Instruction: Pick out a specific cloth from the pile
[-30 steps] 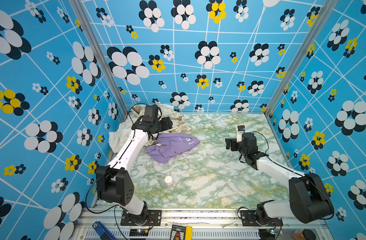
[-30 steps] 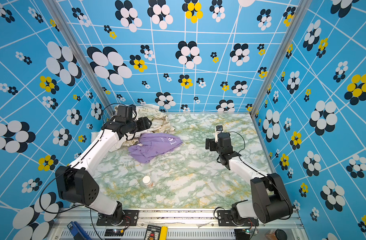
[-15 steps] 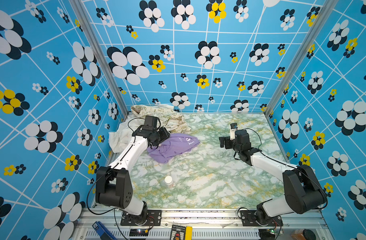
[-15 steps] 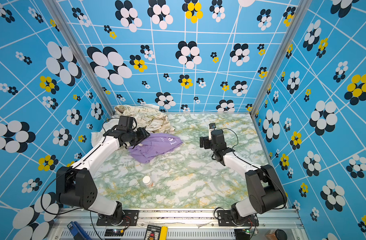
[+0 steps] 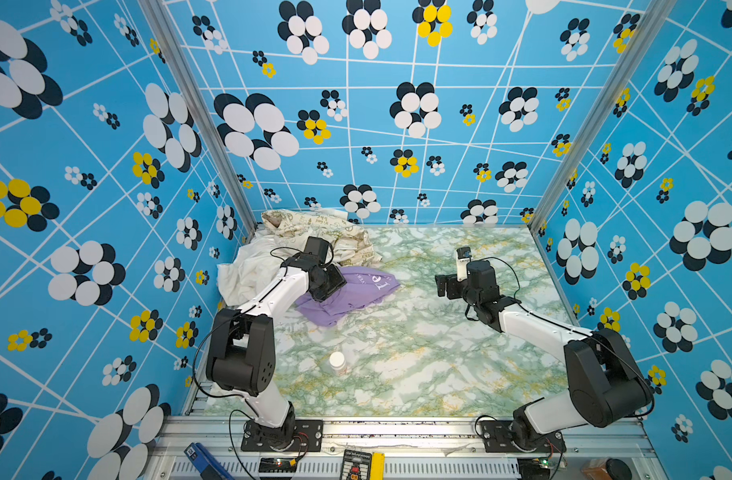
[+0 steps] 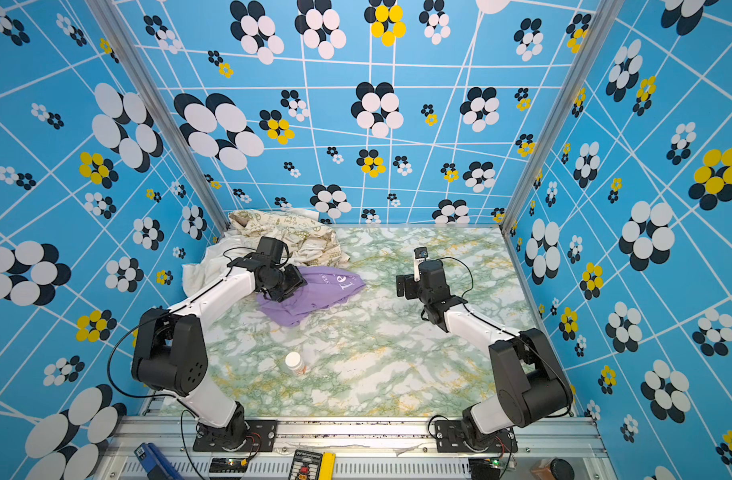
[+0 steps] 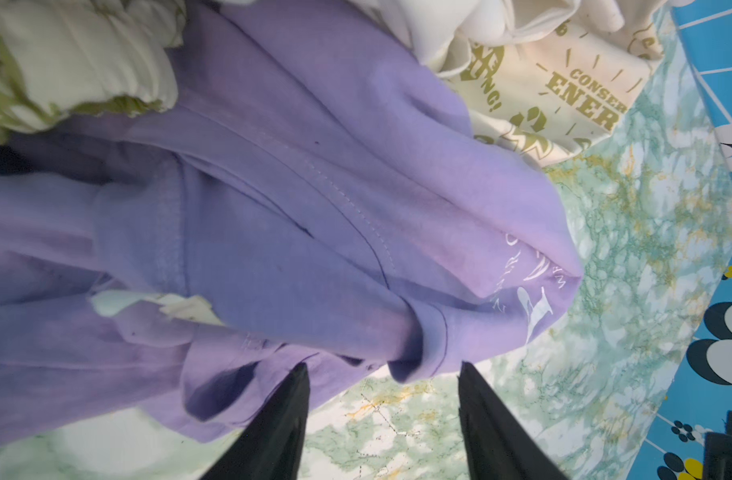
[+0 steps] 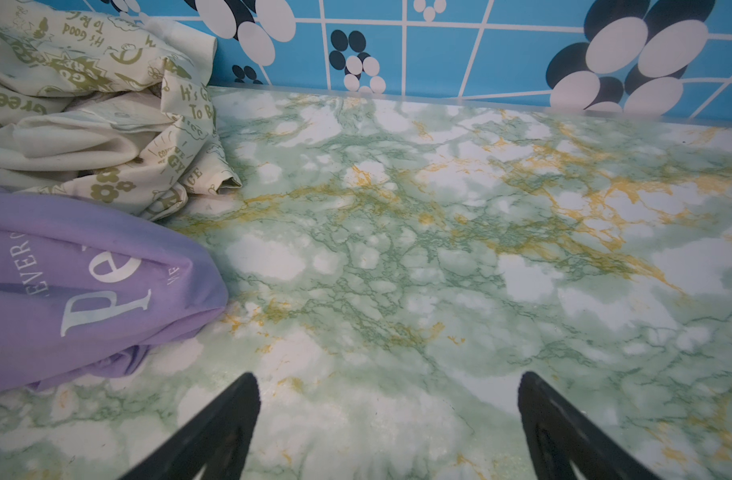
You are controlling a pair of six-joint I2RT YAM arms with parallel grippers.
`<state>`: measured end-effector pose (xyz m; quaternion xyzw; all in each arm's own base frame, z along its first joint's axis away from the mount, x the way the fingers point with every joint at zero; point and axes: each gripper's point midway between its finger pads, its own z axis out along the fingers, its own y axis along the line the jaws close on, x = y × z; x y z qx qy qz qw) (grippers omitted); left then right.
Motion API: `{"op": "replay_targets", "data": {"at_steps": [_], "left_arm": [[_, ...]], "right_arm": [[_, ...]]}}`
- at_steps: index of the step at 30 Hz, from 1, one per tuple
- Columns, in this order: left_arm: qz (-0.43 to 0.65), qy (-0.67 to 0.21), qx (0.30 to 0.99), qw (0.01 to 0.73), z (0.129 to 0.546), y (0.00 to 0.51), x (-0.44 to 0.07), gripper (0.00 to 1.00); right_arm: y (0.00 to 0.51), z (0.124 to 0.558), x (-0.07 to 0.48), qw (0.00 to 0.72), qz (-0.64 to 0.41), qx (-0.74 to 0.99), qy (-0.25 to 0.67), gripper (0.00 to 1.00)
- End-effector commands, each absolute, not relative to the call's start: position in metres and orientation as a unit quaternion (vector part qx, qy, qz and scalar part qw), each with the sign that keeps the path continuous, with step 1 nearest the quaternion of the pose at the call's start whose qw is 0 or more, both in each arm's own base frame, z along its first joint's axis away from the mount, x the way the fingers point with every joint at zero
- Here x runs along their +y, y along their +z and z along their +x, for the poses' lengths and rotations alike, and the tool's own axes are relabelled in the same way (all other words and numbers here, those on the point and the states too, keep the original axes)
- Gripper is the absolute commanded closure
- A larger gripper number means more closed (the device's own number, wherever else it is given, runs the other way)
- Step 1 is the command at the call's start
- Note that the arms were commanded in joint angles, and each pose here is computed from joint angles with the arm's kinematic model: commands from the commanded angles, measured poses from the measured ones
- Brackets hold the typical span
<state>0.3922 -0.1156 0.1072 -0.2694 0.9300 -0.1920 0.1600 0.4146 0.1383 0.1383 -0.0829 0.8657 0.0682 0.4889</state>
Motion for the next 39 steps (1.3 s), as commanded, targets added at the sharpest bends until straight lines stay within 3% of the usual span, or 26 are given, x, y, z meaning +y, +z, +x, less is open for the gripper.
{"op": "replay_targets", "data": {"at_steps": [1, 10, 15, 18, 22, 25, 39], "left_arm": [[-0.294, -0.163, 0.928, 0.161, 0.396, 0.105, -0.107, 0.43], [-0.318, -0.181, 0.913, 0.179, 0.420, 0.103, -0.111, 0.47], [-0.325, -0.181, 0.913, 0.171, 0.427, 0.093, -0.113, 0.55], [-0.325, -0.179, 0.913, 0.171, 0.433, 0.090, -0.114, 0.67], [-0.320, -0.192, 0.912, 0.173, 0.440, 0.093, -0.119, 0.91], [-0.311, -0.207, 0.907, 0.193, 0.447, 0.107, -0.123, 1.00], [-0.173, -0.300, 0.870, 0.349, 0.473, 0.223, -0.147, 1.00]], "right_arm": [[0.140, 0.408, 0.140, 0.487, -0.096, 0.866, 0.069, 0.01], [0.137, 0.400, 0.137, 0.483, -0.107, 0.867, 0.063, 0.01], [0.135, 0.400, 0.138, 0.481, -0.109, 0.867, 0.063, 0.01], [0.135, 0.400, 0.139, 0.480, -0.112, 0.868, 0.064, 0.01], [0.135, 0.401, 0.141, 0.479, -0.121, 0.867, 0.065, 0.01], [0.135, 0.401, 0.142, 0.478, -0.125, 0.867, 0.065, 0.01], [0.164, 0.418, 0.165, 0.492, -0.163, 0.850, 0.095, 0.01]]}}
